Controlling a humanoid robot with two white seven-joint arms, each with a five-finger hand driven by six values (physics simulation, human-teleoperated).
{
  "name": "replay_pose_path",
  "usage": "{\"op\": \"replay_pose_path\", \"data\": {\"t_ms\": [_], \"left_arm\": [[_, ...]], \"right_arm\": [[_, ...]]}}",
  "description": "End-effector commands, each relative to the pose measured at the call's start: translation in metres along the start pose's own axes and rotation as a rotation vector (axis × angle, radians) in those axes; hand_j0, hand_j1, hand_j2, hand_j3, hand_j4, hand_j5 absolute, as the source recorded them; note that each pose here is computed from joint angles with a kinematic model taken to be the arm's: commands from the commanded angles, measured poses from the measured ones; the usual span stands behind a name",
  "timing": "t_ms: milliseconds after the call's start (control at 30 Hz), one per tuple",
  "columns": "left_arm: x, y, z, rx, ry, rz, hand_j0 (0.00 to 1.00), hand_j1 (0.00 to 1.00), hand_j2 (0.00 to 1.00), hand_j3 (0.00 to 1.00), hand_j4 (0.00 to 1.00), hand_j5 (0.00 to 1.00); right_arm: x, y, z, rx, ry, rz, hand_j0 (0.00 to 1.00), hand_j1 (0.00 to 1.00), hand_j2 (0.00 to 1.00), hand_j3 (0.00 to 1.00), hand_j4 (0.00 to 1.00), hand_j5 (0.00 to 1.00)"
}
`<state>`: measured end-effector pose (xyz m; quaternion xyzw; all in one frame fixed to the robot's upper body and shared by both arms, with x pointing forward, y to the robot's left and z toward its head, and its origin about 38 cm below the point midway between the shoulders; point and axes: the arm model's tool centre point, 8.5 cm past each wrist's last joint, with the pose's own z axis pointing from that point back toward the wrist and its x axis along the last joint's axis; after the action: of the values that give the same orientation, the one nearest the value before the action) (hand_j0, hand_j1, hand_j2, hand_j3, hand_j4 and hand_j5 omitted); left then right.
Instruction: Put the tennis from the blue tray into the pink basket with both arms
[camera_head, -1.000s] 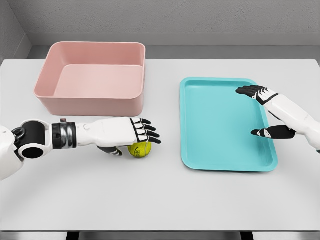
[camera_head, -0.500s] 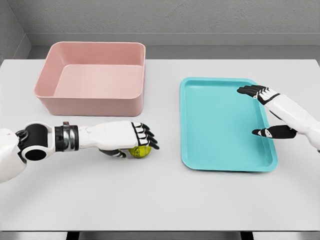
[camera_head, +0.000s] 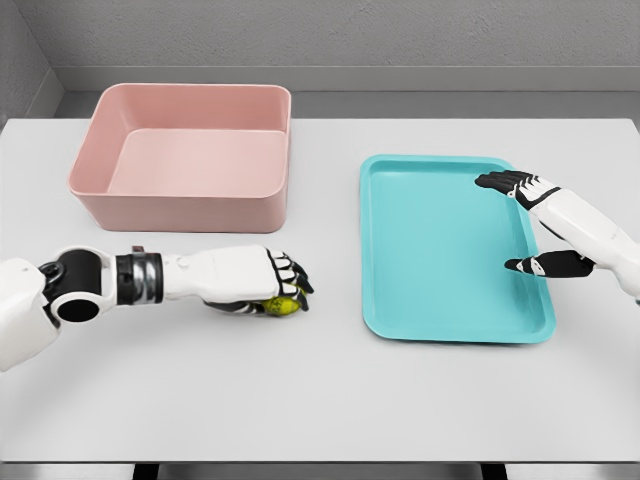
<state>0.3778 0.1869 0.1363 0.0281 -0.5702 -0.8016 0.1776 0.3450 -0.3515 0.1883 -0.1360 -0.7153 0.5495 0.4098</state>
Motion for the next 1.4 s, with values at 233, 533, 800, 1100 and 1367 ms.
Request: {"op": "replay_pose_path", "data": {"t_ms": [233,533,800,1100,1367], "left_arm": [[0.001,0.002,0.002,-0.002,-0.003,-0.001,0.59,0.59,0.59,0.59,0.59,0.59],[0.006,0.022,0.021,0.021,-0.009,-0.033,0.59,0.59,0.59,0.59,0.59,0.59],[0.007,0.043,0.033,0.051,-0.008,-0.063,0.59,0.59,0.59,0.59,0.59,0.59],[-0.005,0.064,0.053,0.09,0.049,-0.093,0.59,0.59,0.59,0.59,0.59,0.59],[-0.016,0.081,0.066,0.131,0.094,-0.116,0.59,0.59,0.59,0.59,0.59,0.59]], "right_arm": [[0.0,-0.001,0.0,-0.005,-0.001,-0.006,1.0,1.0,1.0,1.0,1.0,1.0],[0.0,-0.001,0.0,-0.005,0.0,-0.007,1.0,1.0,1.0,1.0,1.0,1.0],[0.0,0.0,0.001,-0.004,0.0,-0.008,1.0,1.0,1.0,1.0,1.0,1.0],[0.0,0.0,0.001,-0.003,0.001,-0.007,1.0,1.0,1.0,1.0,1.0,1.0],[-0.001,0.0,0.001,-0.002,0.001,-0.008,1.0,1.0,1.0,1.0,1.0,1.0]]}}
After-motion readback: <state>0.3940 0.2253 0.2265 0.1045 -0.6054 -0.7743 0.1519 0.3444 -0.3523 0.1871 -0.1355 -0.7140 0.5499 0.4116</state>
